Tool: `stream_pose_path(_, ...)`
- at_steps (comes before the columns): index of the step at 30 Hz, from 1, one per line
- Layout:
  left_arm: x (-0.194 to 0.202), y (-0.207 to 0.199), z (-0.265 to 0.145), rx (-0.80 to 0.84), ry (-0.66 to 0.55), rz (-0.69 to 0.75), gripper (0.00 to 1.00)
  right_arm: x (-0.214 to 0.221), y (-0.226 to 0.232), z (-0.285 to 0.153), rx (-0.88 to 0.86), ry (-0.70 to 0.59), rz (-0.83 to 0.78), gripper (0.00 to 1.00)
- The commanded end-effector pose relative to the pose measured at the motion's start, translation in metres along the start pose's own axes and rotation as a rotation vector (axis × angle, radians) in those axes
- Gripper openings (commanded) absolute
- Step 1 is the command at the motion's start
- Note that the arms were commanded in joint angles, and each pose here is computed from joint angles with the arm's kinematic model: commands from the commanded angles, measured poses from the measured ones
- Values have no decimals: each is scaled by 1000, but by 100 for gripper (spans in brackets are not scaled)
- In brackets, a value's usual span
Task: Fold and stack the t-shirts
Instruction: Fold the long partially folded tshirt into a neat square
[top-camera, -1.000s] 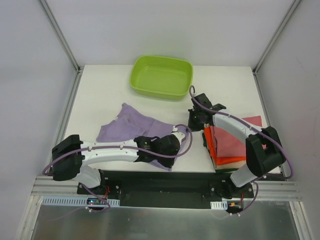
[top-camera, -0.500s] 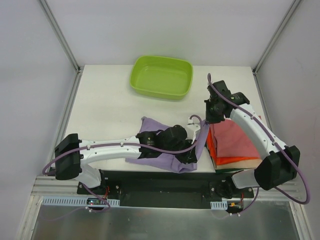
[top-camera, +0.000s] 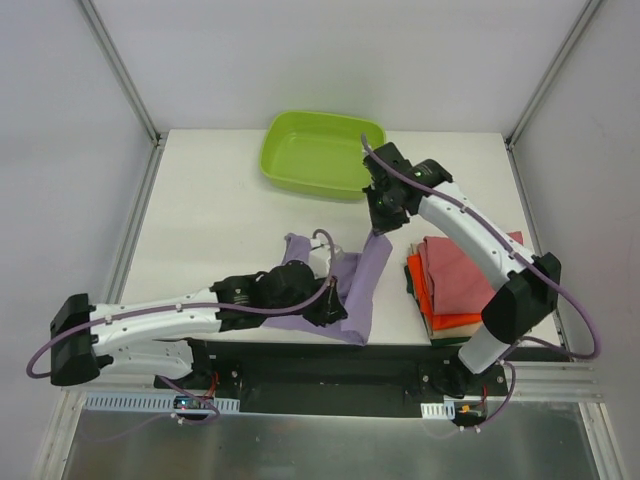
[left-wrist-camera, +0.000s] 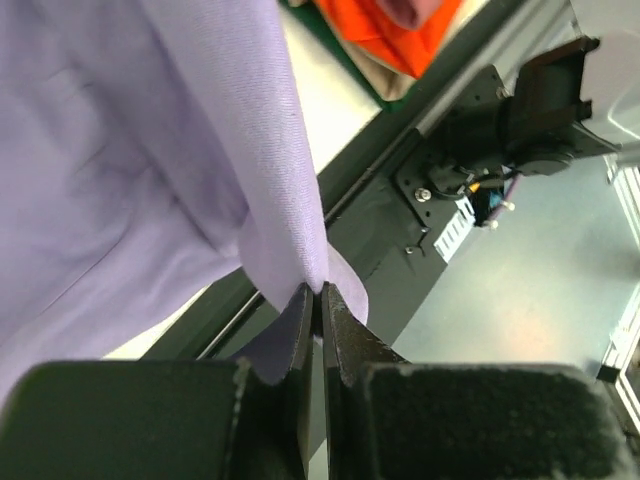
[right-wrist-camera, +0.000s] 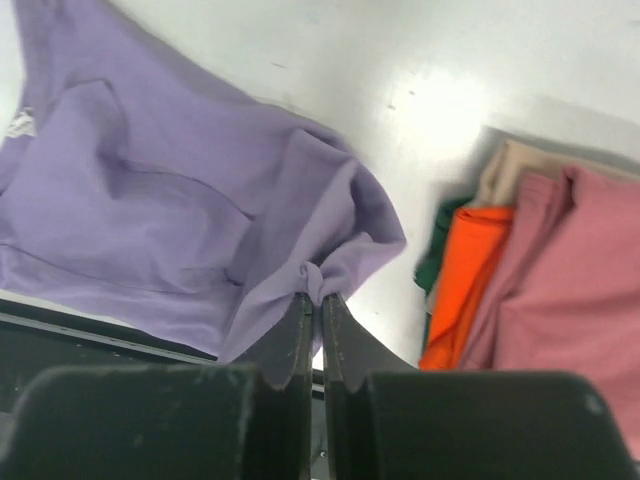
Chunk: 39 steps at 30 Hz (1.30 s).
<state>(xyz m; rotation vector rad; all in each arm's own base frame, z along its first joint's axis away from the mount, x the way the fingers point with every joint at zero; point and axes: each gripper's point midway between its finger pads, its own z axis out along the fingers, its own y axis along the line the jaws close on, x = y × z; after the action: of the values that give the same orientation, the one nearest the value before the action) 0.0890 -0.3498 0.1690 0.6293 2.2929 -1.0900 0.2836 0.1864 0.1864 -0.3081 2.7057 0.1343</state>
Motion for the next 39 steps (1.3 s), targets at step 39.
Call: stream_pose_path(39, 64, 209, -129, -987, -52, -548, 12, -95, 228, 140, -474, -168, 23, 19)
